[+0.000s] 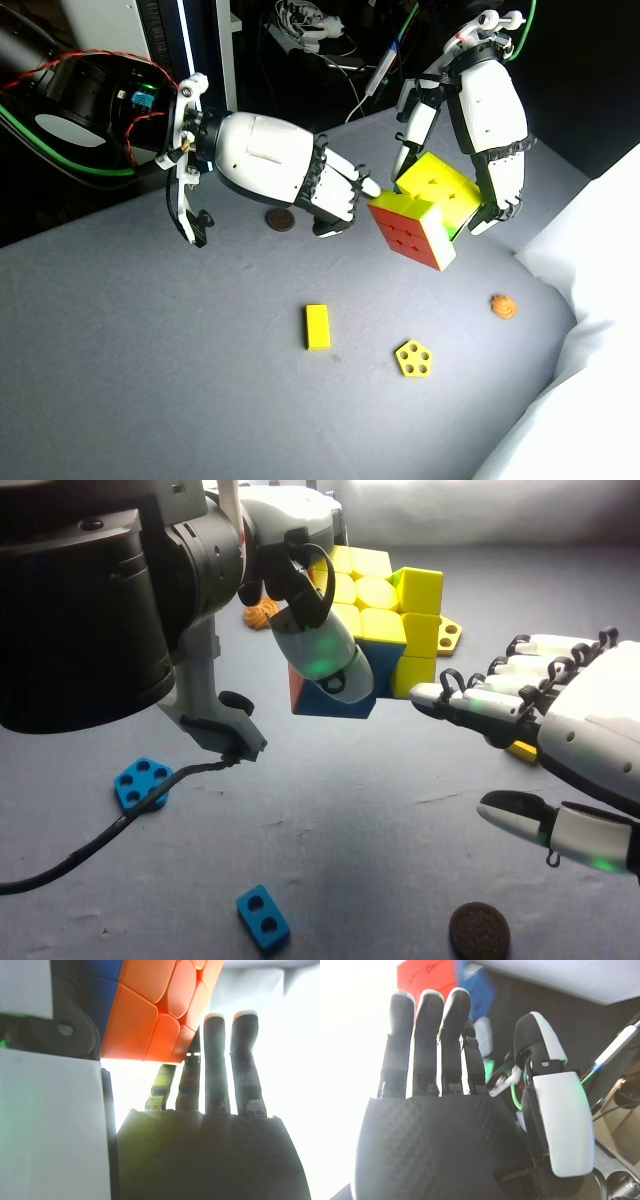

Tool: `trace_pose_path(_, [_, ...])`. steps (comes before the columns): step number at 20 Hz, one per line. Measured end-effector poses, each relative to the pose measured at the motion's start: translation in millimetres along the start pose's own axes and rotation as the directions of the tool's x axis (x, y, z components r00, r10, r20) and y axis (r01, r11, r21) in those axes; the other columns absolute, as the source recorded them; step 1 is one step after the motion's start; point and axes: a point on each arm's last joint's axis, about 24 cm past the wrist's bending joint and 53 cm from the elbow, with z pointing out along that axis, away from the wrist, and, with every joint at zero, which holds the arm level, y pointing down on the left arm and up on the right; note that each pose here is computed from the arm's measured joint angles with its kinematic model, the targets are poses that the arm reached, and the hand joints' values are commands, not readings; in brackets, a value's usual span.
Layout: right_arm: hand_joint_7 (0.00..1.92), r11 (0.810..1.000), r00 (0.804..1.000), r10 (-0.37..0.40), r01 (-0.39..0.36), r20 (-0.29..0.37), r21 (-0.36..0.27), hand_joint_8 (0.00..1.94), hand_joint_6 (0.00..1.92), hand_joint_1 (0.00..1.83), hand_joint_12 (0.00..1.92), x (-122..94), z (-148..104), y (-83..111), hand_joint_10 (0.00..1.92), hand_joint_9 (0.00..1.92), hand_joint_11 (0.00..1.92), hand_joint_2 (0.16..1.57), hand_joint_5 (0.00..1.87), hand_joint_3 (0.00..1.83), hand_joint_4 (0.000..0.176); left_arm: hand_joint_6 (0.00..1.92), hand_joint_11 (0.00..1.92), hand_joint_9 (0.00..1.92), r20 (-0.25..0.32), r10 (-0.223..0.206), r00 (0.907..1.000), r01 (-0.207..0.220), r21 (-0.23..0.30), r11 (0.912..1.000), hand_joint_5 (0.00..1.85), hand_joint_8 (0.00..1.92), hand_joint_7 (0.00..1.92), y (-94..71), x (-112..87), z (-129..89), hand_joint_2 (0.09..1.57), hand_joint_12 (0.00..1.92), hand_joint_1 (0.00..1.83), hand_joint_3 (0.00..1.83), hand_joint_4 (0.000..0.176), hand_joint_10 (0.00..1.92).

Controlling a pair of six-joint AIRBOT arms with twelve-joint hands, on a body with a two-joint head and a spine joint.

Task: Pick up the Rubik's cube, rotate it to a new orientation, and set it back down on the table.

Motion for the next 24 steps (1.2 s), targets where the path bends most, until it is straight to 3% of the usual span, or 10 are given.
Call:
trace_pose_path(3, [0.45, 1.0, 1.0, -0.015, 0.015, 0.009, -0.005, 1.44, 0.01, 0.59, 1.92, 0.8, 2.1, 1.5, 1.76, 0.39, 0.28, 1.31, 0.31, 0.0, 0.0, 1.89, 0.33, 0.23, 0.002, 0.004, 1.0, -0.004, 0.001, 1.0, 0.35, 1.91, 0.42, -0.7, 0.0, 0.1, 1.48, 1.92, 0.93, 0.0, 0.024, 1.92])
trace_pose_path(4, [0.45, 1.0, 1.0, -0.014, 0.014, 0.012, -0.002, 1.43, 0.0, 0.59, 1.92, 0.6, 2.5, 0.8, 1.76, 0.38, 0.28, 1.31, 0.3, 0.0, 0.0, 1.81, 0.32, 0.23, 0.002, 0.003, 1.0, -0.003, 0.0, 1.0, 0.43, 1.9, 0.2, -0.3, -0.2, 0.1, 1.44, 1.92, 0.91, 0.0, 0.0, 1.92])
trace_pose_path(9, [0.45, 1.0, 1.0, -0.011, 0.011, 0.021, 0.009, 1.48, 0.0, 0.59, 1.92, -1.8, 3.7, -4.0, 1.77, 0.39, 0.3, 1.31, 0.3, 0.0, 0.0, 1.86, 0.31, 0.21, 0.005, 0.001, 1.0, -0.001, -0.003, 1.0, 0.36, 1.92, 0.42, 0.3, -0.7, 0.1, 1.48, 1.92, 0.94, 0.0, 0.023, 1.92])
trace_pose_path(11, [0.44, 1.0, 1.0, -0.008, 0.008, 0.027, 0.011, 1.48, 0.0, 0.59, 1.92, -2.9, 6.1, -5.4, 1.77, 0.38, 0.29, 1.3, 0.29, 0.0, 0.0, 1.77, 0.3, 0.21, 0.008, 0.003, 1.0, -0.003, -0.005, 1.0, 0.46, 1.9, 0.13, 0.8, -1.5, 0.1, 1.42, 1.92, 0.93, 0.0, 0.0, 1.92])
trace_pose_path(12, [0.43, 1.0, 0.999, -0.015, 0.015, 0.031, 0.011, 1.48, 0.0, 0.59, 1.92, -2.4, 8.3, -7.0, 1.77, 0.38, 0.28, 1.31, 0.29, 0.0, 0.0, 1.85, 0.3, 0.2, 0.013, 0.004, 0.9999, -0.004, -0.008, 1.0, 0.39, 1.92, 0.35, 1.8, -3.6, 0.9, 1.47, 1.92, 0.93, 0.0, 0.0, 1.92])
trace_pose_path(15, [0.44, 1.0, 0.999, -0.015, 0.014, 0.03, 0.015, 1.46, 0.0, 0.56, 1.92, 0.2, 10.4, -9.0, 1.75, 0.39, 0.28, 1.31, 0.26, 0.0, 0.0, 1.88, 0.3, 0.2, 0.017, 0.005, 0.9998, -0.005, -0.012, 0.9999, 0.36, 1.92, 0.4, 2.8, -4.5, 0.8, 1.48, 1.92, 0.93, 0.0, 0.027, 1.92])
trace_pose_path(16, [0.44, 1.0, 0.999, -0.015, 0.014, 0.03, 0.015, 1.45, 0.0, 0.55, 1.92, 0.3, 10.5, -8.8, 1.75, 0.39, 0.27, 1.32, 0.26, 0.0, 0.0, 1.81, 0.28, 0.19, 0.017, 0.005, 0.9998, -0.005, -0.012, 0.9999, 0.43, 1.92, 0.16, 2.8, -4.5, 0.8, 1.44, 1.92, 0.91, 0.0, 0.0, 1.92])
trace_pose_path(17, [0.43, 1.0, 0.999, -0.014, 0.014, 0.03, 0.014, 1.45, 0.0, 0.55, 1.92, 0.7, 10.8, -8.4, 1.75, 0.39, 0.27, 1.32, 0.26, 0.0, 0.0, 1.81, 0.27, 0.19, 0.018, 0.006, 0.9998, -0.006, -0.012, 0.9999, 0.43, 1.92, 0.1, 2.7, -4.6, 0.8, 1.44, 1.92, 0.91, 0.0, 0.0, 1.92])
trace_pose_path(18, [0.42, 1.0, 0.999, -0.015, 0.015, 0.03, 0.014, 1.47, 0.0, 0.58, 1.92, 1.2, 11.5, -9.0, 1.78, 0.37, 0.26, 1.31, 0.27, 0.0, 0.0, 1.88, 0.3, 0.21, 0.018, 0.007, 0.9998, -0.006, -0.012, 0.9999, 0.37, 1.92, 0.34, 2.8, -4.7, 0.8, 1.48, 1.92, 0.92, 0.0, 0.0, 1.92])
trace_pose_path(24, [0.45, 1.0, 0.999, -0.013, 0.012, 0.03, 0.015, 1.48, 0.01, 0.58, 1.92, 3.3, 13.2, -9.1, 1.78, 0.4, 0.3, 1.31, 0.3, 0.0, 0.0, 1.78, 0.28, 0.18, 0.021, 0.005, 0.9998, -0.005, -0.014, 0.9999, 0.45, 1.92, 0.07, 3.0, -5.8, 0.7, 1.42, 1.92, 0.94, 0.0, 0.0, 1.92])
